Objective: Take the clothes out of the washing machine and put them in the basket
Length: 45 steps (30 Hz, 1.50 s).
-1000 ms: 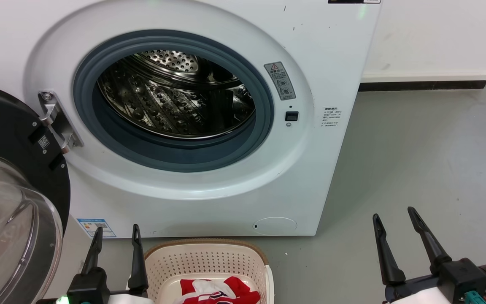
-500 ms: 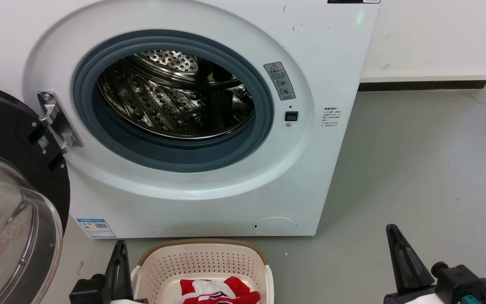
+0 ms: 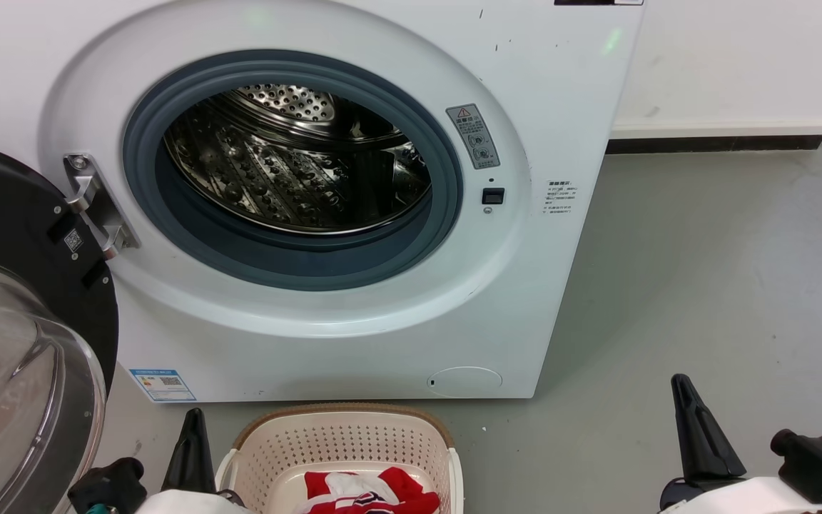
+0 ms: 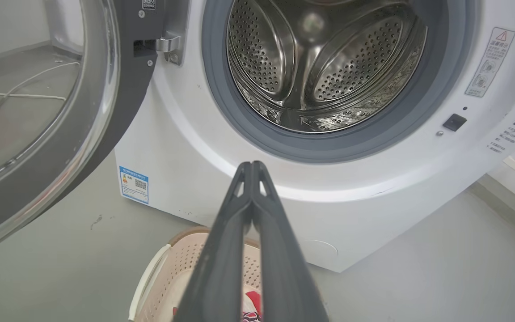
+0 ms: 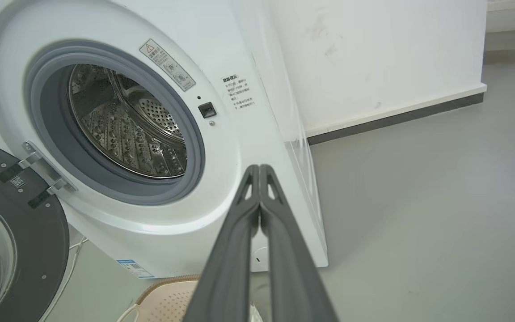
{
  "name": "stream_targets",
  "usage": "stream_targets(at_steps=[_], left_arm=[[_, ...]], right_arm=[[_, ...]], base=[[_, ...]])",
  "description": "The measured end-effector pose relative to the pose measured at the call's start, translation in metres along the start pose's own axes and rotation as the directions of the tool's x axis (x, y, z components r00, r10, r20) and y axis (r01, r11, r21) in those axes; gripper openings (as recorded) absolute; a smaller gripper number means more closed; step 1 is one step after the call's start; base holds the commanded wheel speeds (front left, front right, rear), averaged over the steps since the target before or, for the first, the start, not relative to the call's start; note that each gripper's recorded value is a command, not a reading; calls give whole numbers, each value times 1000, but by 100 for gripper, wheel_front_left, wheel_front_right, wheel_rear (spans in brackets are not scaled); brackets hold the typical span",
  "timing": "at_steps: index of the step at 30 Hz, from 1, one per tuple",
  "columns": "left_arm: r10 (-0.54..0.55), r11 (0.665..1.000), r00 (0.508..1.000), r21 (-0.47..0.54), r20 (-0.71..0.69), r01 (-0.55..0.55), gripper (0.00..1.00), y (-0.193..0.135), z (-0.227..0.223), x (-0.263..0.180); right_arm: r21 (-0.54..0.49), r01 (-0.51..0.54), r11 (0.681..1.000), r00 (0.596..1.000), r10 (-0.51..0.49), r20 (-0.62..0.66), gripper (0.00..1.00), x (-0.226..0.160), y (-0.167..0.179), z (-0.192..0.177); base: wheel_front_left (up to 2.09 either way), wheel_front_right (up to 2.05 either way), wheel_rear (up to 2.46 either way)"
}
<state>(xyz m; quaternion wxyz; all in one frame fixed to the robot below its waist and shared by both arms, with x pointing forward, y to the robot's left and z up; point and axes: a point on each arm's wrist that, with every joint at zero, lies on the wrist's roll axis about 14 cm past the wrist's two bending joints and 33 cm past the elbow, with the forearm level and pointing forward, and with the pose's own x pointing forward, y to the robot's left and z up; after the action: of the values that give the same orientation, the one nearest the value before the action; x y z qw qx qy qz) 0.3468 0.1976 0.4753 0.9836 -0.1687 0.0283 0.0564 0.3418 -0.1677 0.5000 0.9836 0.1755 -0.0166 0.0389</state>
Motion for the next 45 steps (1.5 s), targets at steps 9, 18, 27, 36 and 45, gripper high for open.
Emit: stream_targets(at_steps=[9,18,27,36,45], left_arm=[[9,988,1000,-156,-27,-13,0,2,-2,4],[6,955,999,-297,-46,-19,0,2,-2,9],[0,908,998,-419,-56,-24,0,2,0,14],[-12,851,998,-525,-63,-23,0,1,1,17],[-29,788,998,-615,-61,-15,0,-2,4,21]], right_arm=[[153,34,988,999,-34,-6,0,4,-8,0],[290,62,955,998,-59,-20,0,8,-14,0],[407,77,910,997,-75,-23,0,14,-18,2],[511,94,854,995,-89,-35,0,17,-23,1],[602,99,793,995,-96,-38,0,21,-25,3]], base=[[0,0,0],[0,0,0],[0,0,0],[0,0,0],[0,0,0]])
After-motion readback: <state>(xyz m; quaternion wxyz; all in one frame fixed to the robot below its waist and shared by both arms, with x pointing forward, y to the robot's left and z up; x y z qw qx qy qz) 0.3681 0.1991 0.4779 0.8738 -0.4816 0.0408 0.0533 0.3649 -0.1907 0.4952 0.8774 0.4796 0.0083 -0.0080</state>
